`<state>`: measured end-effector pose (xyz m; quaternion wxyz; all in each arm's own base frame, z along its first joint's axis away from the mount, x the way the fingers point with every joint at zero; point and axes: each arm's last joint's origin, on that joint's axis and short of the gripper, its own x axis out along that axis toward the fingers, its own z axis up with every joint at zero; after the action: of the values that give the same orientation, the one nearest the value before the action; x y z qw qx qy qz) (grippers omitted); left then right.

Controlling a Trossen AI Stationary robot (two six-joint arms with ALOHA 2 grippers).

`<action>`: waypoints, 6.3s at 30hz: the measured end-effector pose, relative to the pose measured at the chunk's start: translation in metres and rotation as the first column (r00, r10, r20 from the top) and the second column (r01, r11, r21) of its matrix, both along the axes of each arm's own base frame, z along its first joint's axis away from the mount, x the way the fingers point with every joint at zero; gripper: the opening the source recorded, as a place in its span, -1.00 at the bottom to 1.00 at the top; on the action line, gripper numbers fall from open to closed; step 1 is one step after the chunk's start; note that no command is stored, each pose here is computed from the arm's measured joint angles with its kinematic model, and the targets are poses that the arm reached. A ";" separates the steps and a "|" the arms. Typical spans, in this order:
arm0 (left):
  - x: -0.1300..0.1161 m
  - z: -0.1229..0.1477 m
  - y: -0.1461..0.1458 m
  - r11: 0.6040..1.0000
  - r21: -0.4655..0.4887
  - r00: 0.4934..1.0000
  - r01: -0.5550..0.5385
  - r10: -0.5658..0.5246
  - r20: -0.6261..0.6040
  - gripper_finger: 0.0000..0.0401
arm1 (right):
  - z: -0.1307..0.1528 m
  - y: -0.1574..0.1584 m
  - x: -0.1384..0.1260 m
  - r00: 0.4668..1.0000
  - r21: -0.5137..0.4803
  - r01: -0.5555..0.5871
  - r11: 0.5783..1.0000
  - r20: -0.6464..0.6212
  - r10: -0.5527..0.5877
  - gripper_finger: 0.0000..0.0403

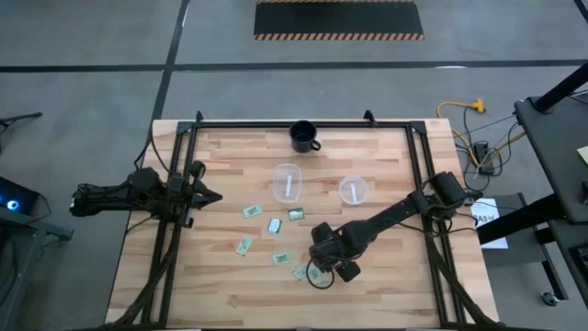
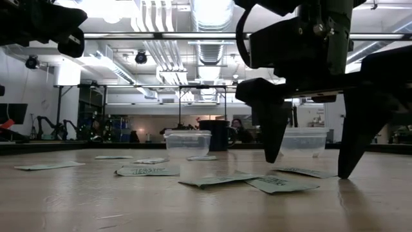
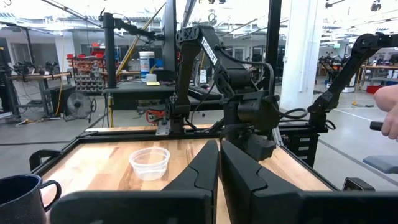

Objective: Pick and place items into bin
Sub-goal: Put the white stevia packet into the right transparent bin

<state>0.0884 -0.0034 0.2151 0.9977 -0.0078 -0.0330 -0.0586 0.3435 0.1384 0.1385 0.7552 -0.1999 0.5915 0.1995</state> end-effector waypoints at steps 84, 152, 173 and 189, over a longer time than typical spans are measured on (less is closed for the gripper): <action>0.000 0.000 0.000 1.000 0.000 1.000 0.000 0.000 0.000 -1.00 | 0.004 0.011 0.026 0.982 0.011 0.022 1.000 -0.188 -0.019 0.70; 0.000 0.000 0.000 1.000 0.000 1.000 0.000 0.000 0.000 -1.00 | -0.007 0.010 0.023 0.986 0.027 -0.008 1.000 -0.164 0.012 -0.95; 0.000 0.000 0.000 1.000 0.000 1.000 0.000 0.000 -0.001 -1.00 | 0.002 -0.009 0.030 0.976 -0.004 0.045 0.999 -0.214 -0.045 -0.96; 0.000 0.000 0.000 1.000 0.000 1.000 0.000 0.000 0.000 -1.00 | 0.045 -0.033 0.026 0.988 -0.043 0.090 0.995 -0.124 -0.095 -0.96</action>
<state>0.0884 -0.0034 0.2150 0.9977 -0.0077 -0.0328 -0.0586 0.3693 0.1058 0.1836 0.7210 -0.1733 0.6502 0.1656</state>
